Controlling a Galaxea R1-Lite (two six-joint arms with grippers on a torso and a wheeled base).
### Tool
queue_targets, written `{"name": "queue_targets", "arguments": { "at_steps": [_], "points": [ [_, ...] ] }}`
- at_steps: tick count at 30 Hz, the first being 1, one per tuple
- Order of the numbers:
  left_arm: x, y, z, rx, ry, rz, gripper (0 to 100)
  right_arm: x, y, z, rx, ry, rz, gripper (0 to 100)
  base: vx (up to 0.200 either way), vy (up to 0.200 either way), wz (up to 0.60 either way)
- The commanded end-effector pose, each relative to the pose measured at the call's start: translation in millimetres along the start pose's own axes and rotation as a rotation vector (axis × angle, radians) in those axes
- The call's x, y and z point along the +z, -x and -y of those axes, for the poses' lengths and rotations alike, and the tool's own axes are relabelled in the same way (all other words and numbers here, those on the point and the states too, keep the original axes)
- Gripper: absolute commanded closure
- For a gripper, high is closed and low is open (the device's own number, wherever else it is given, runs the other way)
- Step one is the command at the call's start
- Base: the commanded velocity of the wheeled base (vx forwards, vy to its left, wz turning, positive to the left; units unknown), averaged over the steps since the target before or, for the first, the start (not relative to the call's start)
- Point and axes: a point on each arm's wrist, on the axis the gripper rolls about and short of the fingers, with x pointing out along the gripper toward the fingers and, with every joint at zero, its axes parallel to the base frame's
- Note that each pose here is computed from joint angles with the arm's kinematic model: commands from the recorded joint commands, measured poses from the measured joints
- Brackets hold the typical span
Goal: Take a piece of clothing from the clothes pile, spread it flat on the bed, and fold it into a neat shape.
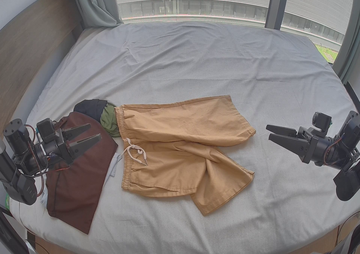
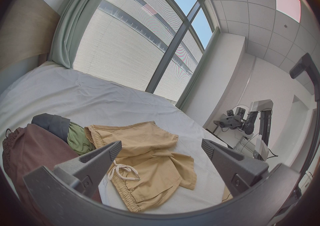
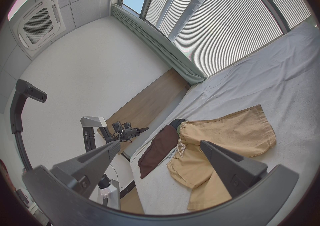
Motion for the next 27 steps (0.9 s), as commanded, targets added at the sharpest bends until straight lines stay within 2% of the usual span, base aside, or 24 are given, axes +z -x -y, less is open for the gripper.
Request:
{"name": "queue_targets", "arguments": {
  "at_steps": [1, 9, 27],
  "points": [
    [-12.1, -3.1, -5.1, 0.003, 0.022, -0.03, 0, 0.7, 5.8, 6.2, -0.035, -0.004, 0.009, 0, 0.0, 0.0, 0.0],
    [-34.7, -16.4, -9.5, -0.007, 0.012, -0.084, 0, -13.3, 3.2, 27.3, -0.097, -0.064, -0.013, 0, 0.0, 0.0, 0.0],
    [-55.6, -15.6, -25.3, 0.049, 0.077, -0.125, 0, -42.0, 0.0, 54.3, -0.182, -0.169, -0.066, 0, 0.0, 0.0, 0.0]
  ]
}}
